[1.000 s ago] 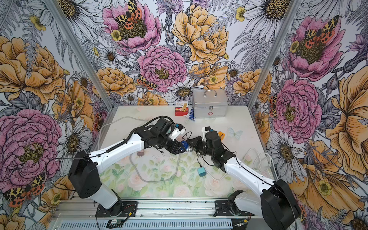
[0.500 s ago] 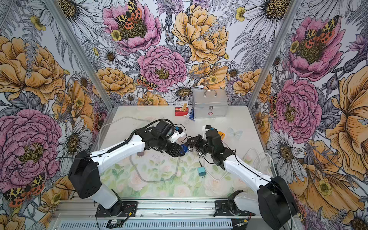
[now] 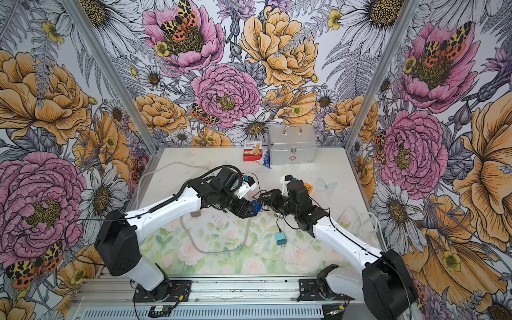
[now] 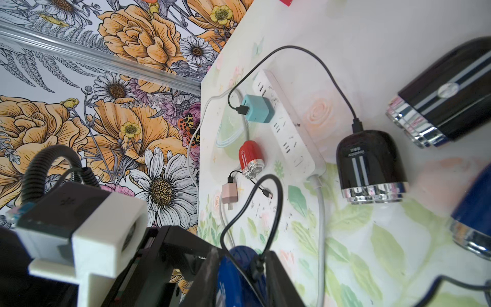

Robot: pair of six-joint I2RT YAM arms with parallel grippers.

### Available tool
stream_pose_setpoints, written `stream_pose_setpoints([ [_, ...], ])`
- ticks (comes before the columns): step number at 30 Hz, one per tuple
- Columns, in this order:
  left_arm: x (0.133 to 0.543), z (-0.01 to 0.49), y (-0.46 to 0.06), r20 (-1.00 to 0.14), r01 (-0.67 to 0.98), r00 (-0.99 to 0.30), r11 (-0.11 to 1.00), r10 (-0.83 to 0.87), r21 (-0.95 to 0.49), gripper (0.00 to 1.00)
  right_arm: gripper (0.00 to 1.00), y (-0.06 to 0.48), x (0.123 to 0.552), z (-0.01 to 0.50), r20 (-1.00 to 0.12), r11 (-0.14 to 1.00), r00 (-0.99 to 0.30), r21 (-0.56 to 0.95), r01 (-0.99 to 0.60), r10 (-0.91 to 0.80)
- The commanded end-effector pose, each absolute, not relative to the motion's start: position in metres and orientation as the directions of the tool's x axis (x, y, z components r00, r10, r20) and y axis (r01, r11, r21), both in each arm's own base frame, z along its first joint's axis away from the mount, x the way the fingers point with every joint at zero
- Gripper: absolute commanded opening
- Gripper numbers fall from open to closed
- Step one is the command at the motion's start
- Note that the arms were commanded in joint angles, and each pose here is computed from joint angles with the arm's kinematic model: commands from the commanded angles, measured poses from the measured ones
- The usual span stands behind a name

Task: Unplug the electric shaver
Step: Remove the charging cable from the electric shaver.

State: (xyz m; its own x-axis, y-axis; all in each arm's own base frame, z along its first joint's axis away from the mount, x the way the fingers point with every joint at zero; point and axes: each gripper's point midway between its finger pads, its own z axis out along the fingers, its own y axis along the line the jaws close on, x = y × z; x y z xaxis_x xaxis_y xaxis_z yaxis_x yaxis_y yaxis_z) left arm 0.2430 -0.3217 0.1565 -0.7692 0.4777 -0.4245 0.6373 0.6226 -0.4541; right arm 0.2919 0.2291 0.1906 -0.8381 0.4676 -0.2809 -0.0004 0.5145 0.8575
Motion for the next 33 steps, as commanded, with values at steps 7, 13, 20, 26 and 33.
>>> stream_pose_setpoints([
  [7, 0.25, 0.188, -0.329, -0.499, 0.666, -0.741, 0.588, 0.45, -0.459, 0.42, 0.37, 0.225, 0.291, 0.193, -0.28, 0.516, -0.832, 0.856, 0.008, 0.478],
  [13, 0.246, 0.193, -0.337, -0.509, 0.678, -0.731, 0.569, 0.455, -0.465, 0.42, 0.38, 0.235, 0.296, 0.193, -0.278, 0.518, -0.846, 0.855, -0.003, 0.454],
  [20, 0.244, 0.19, -0.342, -0.501, 0.678, -0.733, 0.559, 0.461, -0.477, 0.42, 0.28, 0.244, 0.303, 0.199, -0.284, 0.504, -0.848, 0.863, -0.023, 0.448],
  [26, 0.25, 0.192, -0.341, -0.504, 0.668, -0.741, 0.564, 0.444, -0.485, 0.42, 0.19, 0.247, 0.302, 0.199, -0.273, 0.492, -0.854, 0.87, -0.023, 0.444],
  [33, 0.256, 0.197, -0.339, -0.506, 0.647, -0.759, 0.559, 0.41, -0.518, 0.42, 0.12, 0.245, 0.305, 0.196, -0.272, 0.495, -0.847, 0.869, -0.012, 0.457],
])
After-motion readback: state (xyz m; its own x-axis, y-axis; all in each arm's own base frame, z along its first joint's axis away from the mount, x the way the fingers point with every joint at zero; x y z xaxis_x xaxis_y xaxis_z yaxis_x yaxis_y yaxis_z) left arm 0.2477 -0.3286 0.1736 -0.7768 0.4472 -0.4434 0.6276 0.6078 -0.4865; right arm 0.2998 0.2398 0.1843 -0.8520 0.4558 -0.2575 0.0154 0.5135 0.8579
